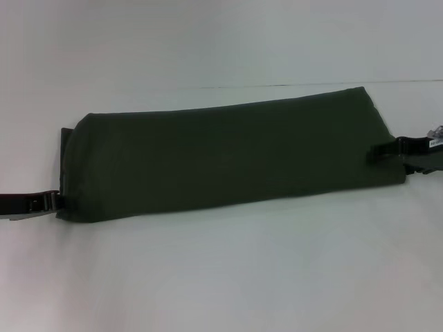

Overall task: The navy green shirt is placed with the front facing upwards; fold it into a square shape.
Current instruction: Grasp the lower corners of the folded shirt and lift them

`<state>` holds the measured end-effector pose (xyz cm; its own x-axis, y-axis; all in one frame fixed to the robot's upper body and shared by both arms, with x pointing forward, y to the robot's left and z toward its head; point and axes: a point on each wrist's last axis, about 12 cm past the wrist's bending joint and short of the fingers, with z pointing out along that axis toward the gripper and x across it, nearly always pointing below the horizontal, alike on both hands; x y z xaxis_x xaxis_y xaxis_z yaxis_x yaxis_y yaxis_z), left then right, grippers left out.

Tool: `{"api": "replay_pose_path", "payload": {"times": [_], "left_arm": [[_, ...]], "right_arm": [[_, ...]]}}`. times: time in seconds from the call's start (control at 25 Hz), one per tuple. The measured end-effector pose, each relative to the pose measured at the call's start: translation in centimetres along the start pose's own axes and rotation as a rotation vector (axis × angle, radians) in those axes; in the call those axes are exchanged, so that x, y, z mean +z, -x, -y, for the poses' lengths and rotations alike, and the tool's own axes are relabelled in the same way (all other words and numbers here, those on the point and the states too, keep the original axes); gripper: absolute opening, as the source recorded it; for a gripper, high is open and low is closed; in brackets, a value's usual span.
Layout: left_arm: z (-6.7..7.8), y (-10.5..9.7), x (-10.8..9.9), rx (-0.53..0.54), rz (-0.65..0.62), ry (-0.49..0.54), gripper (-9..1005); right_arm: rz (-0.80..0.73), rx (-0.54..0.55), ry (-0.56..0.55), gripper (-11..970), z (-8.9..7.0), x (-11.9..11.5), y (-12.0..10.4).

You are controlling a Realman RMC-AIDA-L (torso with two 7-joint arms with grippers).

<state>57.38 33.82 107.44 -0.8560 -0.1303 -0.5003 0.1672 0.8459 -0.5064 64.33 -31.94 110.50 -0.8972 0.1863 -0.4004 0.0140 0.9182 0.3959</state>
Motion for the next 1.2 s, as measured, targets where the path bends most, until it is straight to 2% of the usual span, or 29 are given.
{"api": "replay_pose_path", "payload": {"times": [0.28,0.92,1.16,1.2], "left_arm": [[0.0,0.0,0.01,0.0,0.0,0.0,7],[0.04,-0.05,0.04,-0.002,0.001,-0.002,7],[0.04,-0.04,0.04,0.0,0.0,-0.002,7],[0.05,-0.03,0.05,0.0,0.0,-0.002,6]], "right_arm": [[-0.001,-0.006,0.01,921,-0.72,0.55,-0.22],[0.0,-0.014,0.011,879,-0.77,0.48,-0.15],[-0.008,-0.017,0.015,703,-0.86,0.49,-0.22],[-0.009,-0.018,0.016,621,-0.88,0.47,-0.22]]}}
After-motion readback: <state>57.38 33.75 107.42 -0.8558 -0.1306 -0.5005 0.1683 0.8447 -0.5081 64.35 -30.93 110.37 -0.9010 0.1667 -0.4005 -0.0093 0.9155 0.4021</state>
